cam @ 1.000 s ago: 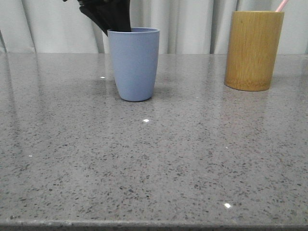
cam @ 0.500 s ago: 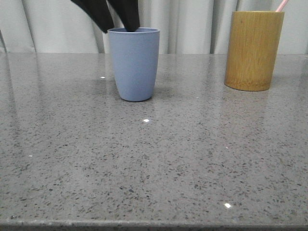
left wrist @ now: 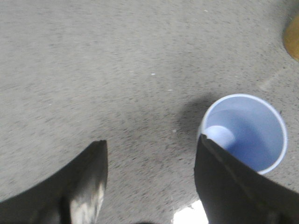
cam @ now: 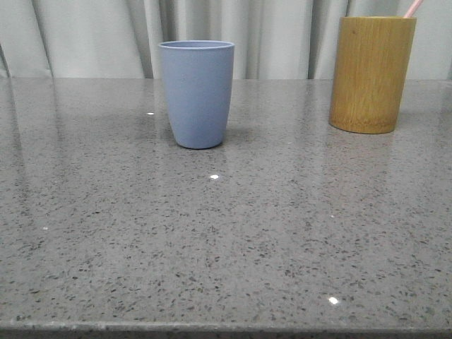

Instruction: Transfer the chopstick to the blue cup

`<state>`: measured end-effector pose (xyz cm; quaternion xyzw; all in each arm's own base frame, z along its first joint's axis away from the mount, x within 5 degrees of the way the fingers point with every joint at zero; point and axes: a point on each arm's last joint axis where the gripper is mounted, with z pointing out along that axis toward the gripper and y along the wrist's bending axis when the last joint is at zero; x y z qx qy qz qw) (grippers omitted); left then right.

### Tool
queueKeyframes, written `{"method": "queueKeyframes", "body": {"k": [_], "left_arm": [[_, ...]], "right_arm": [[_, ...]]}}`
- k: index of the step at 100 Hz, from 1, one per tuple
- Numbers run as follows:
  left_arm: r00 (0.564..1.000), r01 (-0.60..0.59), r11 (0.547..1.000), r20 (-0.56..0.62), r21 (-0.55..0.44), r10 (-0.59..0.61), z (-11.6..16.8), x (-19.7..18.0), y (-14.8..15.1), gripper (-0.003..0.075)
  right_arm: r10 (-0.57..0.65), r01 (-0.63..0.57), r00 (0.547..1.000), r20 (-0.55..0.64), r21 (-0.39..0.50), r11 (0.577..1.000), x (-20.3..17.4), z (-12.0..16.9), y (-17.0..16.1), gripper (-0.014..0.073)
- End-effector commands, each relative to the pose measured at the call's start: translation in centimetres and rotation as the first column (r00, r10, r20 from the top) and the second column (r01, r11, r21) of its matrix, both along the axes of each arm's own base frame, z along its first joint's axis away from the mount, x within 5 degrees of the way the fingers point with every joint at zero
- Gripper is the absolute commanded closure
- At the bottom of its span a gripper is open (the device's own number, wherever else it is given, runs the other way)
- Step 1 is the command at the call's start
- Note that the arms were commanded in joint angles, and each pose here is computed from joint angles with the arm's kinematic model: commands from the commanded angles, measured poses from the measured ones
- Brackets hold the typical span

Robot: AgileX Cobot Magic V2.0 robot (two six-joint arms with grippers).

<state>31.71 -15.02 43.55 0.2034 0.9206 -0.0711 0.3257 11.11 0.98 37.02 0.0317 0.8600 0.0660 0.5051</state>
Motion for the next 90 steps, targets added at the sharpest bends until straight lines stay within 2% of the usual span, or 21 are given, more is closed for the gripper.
{"method": "queueKeyframes", "body": {"k": [1,20,40,67,90], "left_arm": [[0.989,-0.043,0.997,0.135,-0.068,0.052,3.3,-2.4,2.5,0.0310],[0.972,-0.144,0.986,0.173,-0.084,0.157,2.1,-6.2,7.2,0.0310],[0.951,-0.232,0.968,0.189,-0.095,0.246,-1.7,-11.3,10.8,0.0310],[0.919,-0.333,0.933,0.172,-0.138,0.353,-7.3,-18.1,13.2,0.0310],[0.900,-0.333,0.927,0.237,-0.172,0.367,-9.5,-21.9,13.9,0.0310]], "right_arm": [[-0.007,0.008,0.995,0.101,-0.008,1.000,0.3,1.6,-0.1,0.0003],[-0.007,0.008,0.995,0.101,-0.008,1.000,0.3,1.6,-0.1,0.0003],[-0.007,0.008,0.995,0.101,-0.008,1.000,0.3,1.6,-0.1,0.0003],[-0.007,0.008,0.995,0.098,-0.008,1.000,0.3,1.6,-0.1,0.0003],[-0.008,0.009,0.990,0.143,-0.005,1.000,0.7,1.9,-0.1,0.0003]]}}
